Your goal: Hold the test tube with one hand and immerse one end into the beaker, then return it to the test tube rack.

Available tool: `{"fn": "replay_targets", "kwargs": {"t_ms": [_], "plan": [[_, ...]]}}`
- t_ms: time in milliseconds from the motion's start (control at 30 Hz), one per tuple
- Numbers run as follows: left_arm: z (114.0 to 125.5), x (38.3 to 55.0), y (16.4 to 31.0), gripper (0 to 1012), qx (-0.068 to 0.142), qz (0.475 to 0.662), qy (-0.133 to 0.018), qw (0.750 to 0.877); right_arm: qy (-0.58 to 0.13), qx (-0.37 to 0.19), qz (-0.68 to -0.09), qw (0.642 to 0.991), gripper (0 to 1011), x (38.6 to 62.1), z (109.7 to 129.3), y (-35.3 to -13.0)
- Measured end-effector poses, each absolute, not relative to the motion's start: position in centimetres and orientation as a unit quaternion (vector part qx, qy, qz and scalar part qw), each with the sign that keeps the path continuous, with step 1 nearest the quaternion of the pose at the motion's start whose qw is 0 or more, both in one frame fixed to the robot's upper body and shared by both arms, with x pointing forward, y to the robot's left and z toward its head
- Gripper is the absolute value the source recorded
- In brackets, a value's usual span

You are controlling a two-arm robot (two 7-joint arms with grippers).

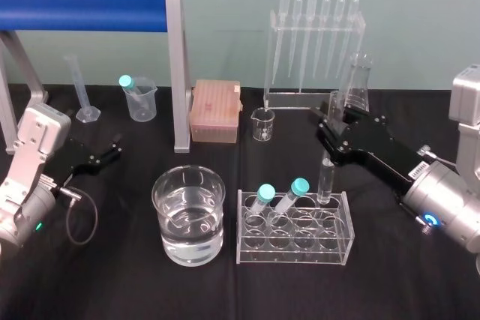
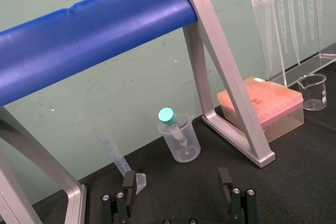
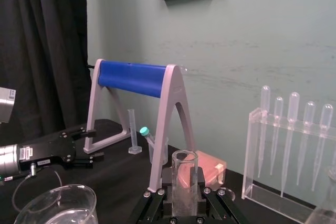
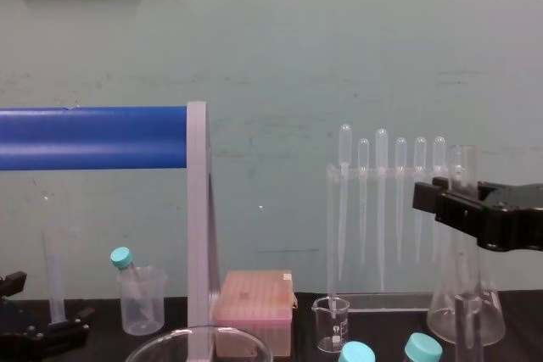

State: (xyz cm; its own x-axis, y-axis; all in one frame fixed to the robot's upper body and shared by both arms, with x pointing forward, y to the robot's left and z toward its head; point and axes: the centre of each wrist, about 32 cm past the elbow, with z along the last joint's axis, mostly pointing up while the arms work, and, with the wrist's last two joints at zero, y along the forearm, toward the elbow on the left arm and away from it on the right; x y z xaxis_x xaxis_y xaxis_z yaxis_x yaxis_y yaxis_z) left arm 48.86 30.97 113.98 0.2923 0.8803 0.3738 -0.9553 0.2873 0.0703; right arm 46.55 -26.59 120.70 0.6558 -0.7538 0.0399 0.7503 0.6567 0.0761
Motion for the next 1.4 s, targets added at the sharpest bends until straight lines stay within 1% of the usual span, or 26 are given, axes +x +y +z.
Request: {"fn": "replay_targets", "kwargs": {"t_ms": [167, 1400], "plan": [[113.98, 48.86, 30.97, 1000, 0.141, 0.580, -0.132, 0.791, -0.034, 0.024, -0.407, 0.912, 242, 46.71, 121.01, -26.40], [113.98, 48.86, 30.97, 1000, 0.141, 0.580, -0.132, 0.791, -0.034, 0.025, -0.409, 0.911, 242, 46.70, 120.93, -26.46]]}}
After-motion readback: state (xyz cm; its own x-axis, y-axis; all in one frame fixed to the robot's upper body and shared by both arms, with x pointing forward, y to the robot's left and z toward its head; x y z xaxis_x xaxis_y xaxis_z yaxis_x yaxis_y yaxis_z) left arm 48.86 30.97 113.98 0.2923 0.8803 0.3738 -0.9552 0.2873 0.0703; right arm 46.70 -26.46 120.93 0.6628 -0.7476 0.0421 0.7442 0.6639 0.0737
